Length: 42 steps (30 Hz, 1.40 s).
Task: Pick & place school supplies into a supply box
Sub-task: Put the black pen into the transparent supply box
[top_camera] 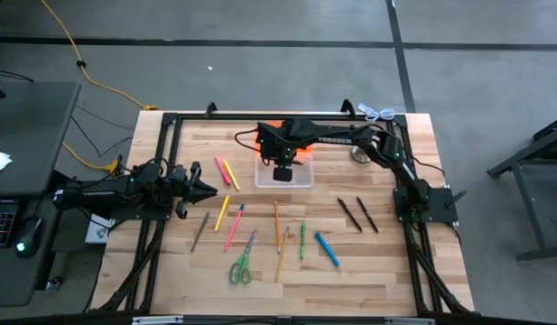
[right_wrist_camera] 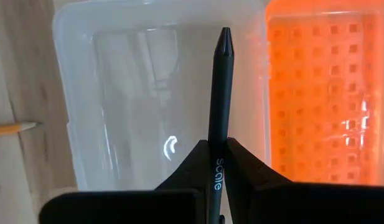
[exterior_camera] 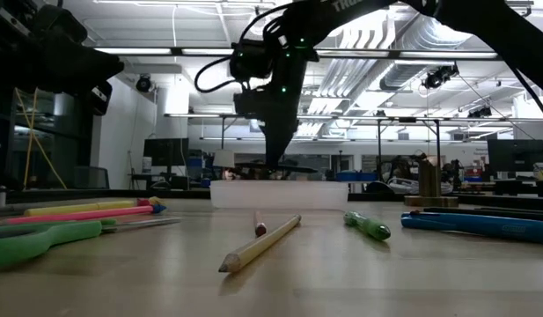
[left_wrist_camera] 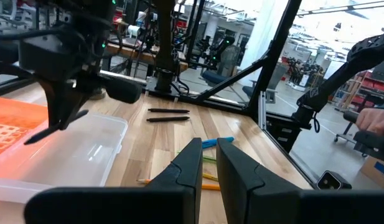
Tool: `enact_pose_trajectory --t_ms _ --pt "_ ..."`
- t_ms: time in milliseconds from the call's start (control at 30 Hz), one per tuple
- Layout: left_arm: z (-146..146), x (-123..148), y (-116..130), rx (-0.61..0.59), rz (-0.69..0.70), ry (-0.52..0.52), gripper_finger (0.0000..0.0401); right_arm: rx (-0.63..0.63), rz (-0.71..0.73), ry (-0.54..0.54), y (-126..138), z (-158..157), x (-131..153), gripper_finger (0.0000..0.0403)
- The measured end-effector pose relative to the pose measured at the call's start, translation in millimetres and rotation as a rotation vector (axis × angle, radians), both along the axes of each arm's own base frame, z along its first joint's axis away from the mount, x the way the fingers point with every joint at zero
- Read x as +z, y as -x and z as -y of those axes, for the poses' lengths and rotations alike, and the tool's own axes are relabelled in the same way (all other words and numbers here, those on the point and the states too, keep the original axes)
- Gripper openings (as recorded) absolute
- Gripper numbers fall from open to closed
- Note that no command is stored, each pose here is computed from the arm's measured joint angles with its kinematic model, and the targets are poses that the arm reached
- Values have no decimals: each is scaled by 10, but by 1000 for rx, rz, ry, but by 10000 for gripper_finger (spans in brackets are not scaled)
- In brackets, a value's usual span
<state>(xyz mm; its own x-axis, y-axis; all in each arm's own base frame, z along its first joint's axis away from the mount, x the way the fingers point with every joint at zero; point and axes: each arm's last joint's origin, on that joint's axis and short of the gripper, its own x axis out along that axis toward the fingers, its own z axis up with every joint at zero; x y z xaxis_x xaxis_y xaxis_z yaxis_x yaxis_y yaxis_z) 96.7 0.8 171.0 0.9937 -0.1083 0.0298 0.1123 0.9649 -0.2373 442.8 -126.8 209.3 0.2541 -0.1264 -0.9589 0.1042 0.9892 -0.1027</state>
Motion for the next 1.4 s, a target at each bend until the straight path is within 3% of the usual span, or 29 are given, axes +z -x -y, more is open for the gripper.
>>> enact_pose_trajectory --t_ms 1400 --pt "0 0 0 0 0 0 76 2 31 -25 -41 0 -32 14"
